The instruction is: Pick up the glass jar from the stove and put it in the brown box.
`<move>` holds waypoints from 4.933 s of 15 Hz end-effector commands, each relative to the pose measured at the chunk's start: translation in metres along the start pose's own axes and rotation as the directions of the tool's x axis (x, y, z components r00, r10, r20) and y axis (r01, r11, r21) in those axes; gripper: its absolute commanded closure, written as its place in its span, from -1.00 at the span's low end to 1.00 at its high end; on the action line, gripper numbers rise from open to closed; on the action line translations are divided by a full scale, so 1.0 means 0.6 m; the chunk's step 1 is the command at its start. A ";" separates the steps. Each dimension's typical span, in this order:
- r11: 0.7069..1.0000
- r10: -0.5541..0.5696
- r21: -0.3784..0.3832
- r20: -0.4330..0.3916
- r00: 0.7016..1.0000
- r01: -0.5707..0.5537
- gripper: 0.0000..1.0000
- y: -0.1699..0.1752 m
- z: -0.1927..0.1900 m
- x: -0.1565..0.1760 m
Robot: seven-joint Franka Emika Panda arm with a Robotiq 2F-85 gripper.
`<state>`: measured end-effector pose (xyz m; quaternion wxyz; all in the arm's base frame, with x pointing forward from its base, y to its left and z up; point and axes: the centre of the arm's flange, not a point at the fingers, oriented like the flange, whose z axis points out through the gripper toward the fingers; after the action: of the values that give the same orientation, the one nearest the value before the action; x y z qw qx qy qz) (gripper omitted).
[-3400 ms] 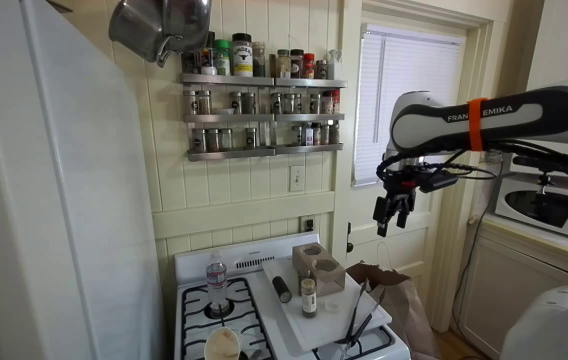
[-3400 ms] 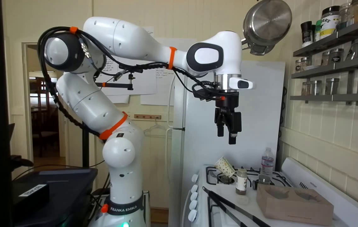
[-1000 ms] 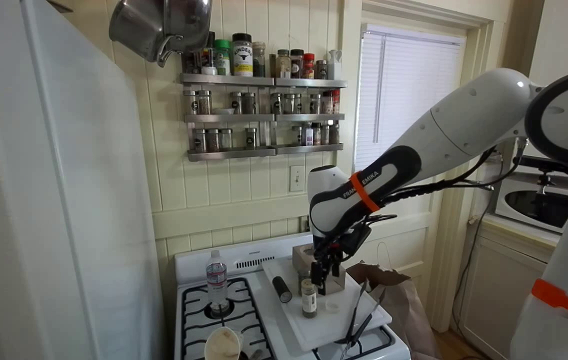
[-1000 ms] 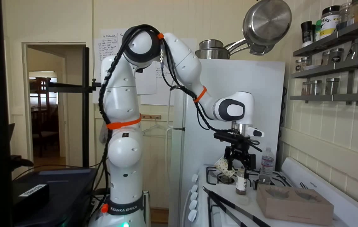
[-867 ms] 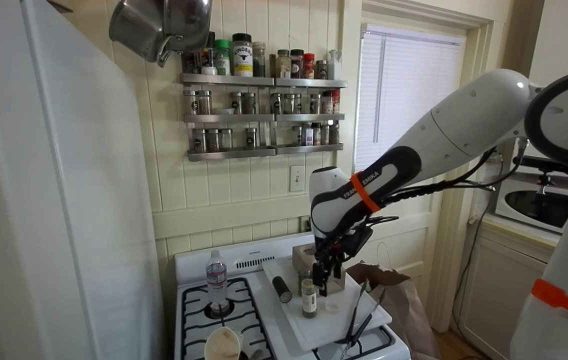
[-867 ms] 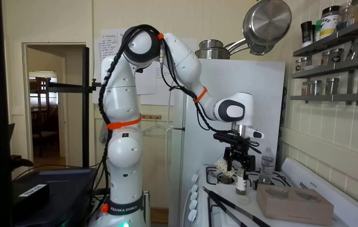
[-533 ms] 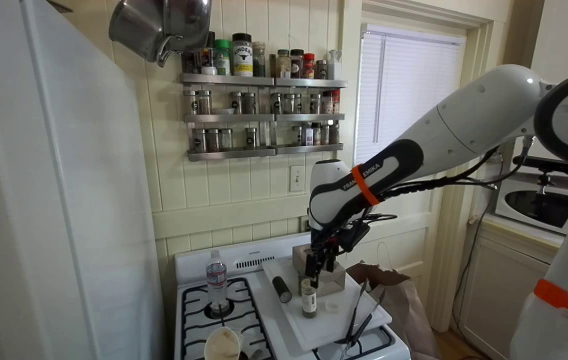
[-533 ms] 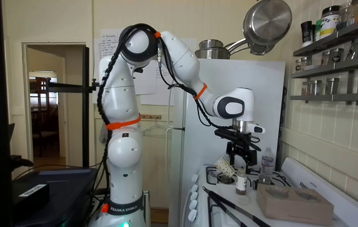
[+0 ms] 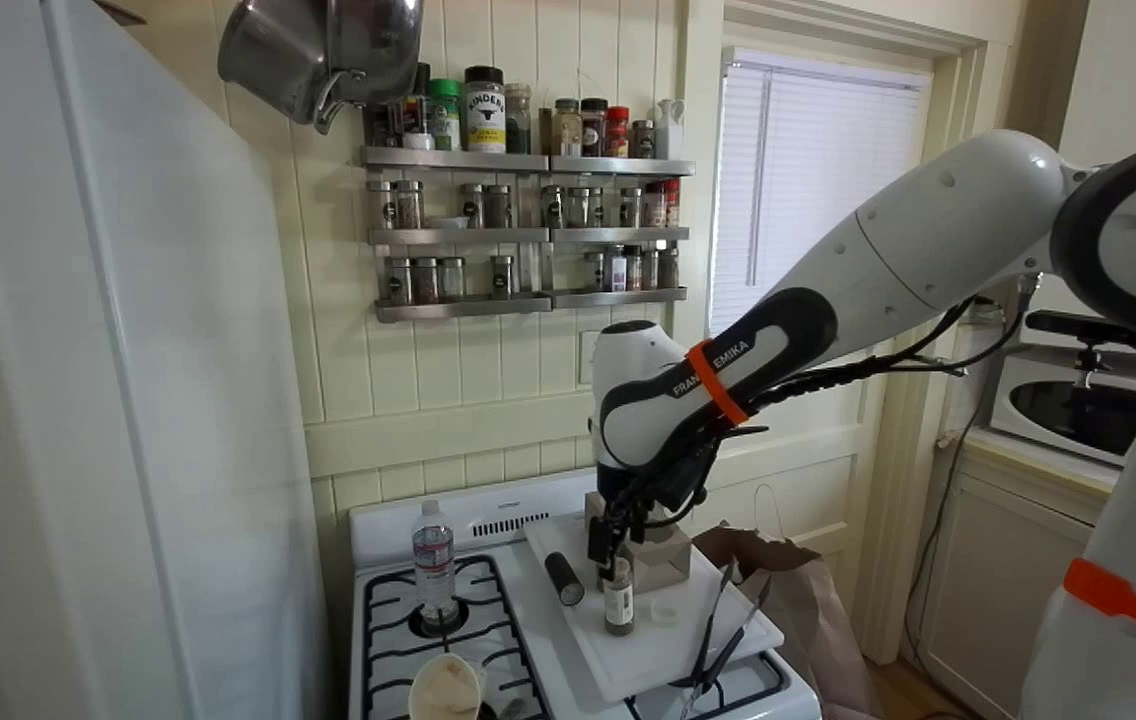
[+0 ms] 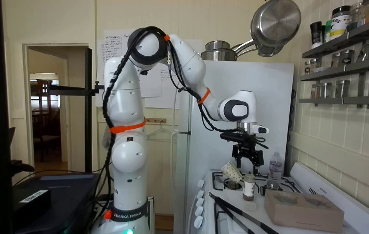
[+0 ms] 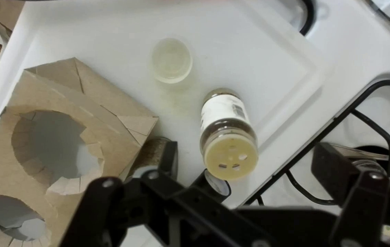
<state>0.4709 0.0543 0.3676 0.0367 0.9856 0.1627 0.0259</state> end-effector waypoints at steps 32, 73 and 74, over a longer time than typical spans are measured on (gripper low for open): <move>0.970 0.241 0.039 -0.243 0.940 -0.239 0.50 0.100 -0.254 -0.022; 0.782 0.620 -0.060 -0.025 0.784 -0.620 0.50 0.368 0.039 0.223; 0.781 0.622 -0.065 -0.011 0.783 -0.621 0.50 0.366 0.043 0.222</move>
<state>0.6576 -0.1150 0.3696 0.0617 0.9836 -0.1605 0.0542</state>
